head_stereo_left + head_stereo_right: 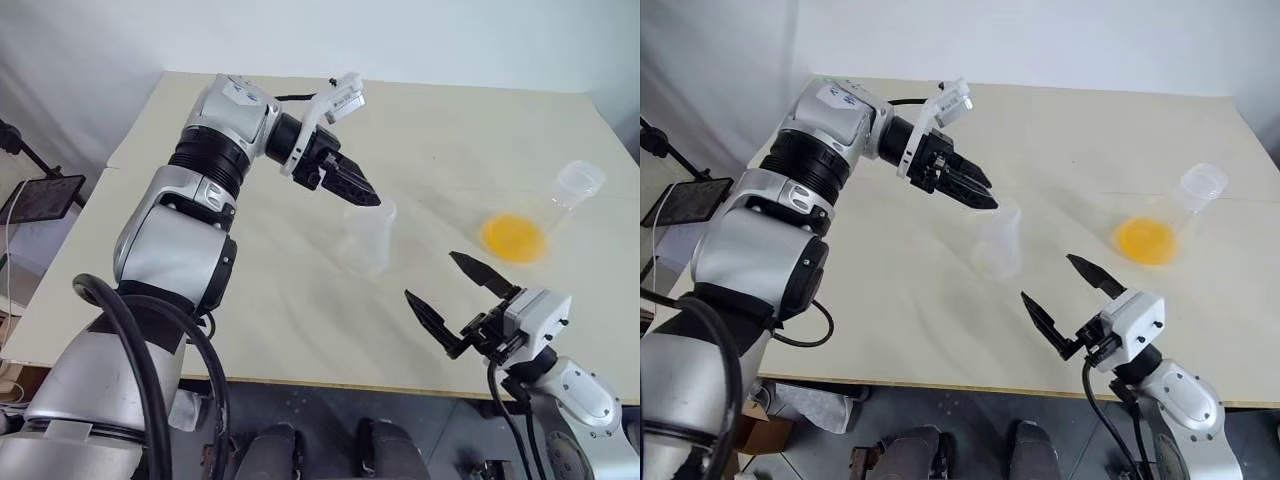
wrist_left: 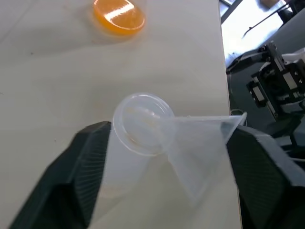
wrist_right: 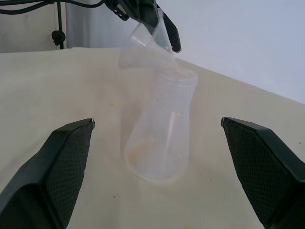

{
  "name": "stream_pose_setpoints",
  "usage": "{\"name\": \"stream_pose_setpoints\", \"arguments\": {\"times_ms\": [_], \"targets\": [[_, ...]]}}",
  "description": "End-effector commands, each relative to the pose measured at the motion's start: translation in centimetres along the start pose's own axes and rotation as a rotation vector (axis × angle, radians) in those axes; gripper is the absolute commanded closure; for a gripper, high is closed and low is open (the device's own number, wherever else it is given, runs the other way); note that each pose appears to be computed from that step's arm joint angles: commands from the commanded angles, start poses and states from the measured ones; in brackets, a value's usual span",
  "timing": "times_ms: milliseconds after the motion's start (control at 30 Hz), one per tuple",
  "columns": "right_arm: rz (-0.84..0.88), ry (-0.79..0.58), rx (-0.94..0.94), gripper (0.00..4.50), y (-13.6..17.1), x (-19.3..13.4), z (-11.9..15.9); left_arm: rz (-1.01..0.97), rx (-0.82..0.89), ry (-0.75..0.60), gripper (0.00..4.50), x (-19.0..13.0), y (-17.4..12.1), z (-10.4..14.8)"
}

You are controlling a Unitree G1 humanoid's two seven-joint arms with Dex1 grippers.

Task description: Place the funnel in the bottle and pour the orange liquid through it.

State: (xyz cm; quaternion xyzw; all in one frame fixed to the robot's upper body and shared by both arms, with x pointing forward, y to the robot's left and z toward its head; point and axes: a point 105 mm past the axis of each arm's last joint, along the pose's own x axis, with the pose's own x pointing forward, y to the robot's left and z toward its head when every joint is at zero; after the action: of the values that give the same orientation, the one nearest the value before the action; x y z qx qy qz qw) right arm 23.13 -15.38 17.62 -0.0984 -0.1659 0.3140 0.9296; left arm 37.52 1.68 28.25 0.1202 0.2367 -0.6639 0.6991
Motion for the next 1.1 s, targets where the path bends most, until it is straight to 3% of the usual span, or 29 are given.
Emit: {"name": "stream_pose_setpoints", "arguments": {"times_ms": [33, 500, 667, 800, 1000, 1100], "targets": [[-0.011, -0.04, -0.022, 0.0, 0.0, 0.0, 0.9, 0.014, 0.055, -0.05, 0.03, -0.2, -0.4, 1.8], [-0.019, -0.035, -0.027, 0.0, 0.0, -0.1, 1.0, 0.124, 0.112, -0.161, 0.03, 0.3, 1.4, 1.9], [-0.03, -0.033, -0.033, 0.0, -0.2, -0.5, 1.2, -0.017, 0.194, -0.333, 0.03, -1.9, 0.3, 2.0], [-0.097, -0.02, -0.043, 0.0, -1.2, -1.8, 1.9, -0.102, 0.405, -0.523, 0.03, -6.7, -1.0, -0.6], [-0.317, 0.024, -0.109, 0.0, -4.3, -5.8, 3.1, 0.149, 0.555, -0.453, 0.03, -9.2, 0.7, -7.8], [-0.447, 0.071, -0.148, 0.0, -5.8, -8.6, 3.0, 0.235, 0.489, -0.526, 0.03, -10.2, 0.8, -9.9]]}}
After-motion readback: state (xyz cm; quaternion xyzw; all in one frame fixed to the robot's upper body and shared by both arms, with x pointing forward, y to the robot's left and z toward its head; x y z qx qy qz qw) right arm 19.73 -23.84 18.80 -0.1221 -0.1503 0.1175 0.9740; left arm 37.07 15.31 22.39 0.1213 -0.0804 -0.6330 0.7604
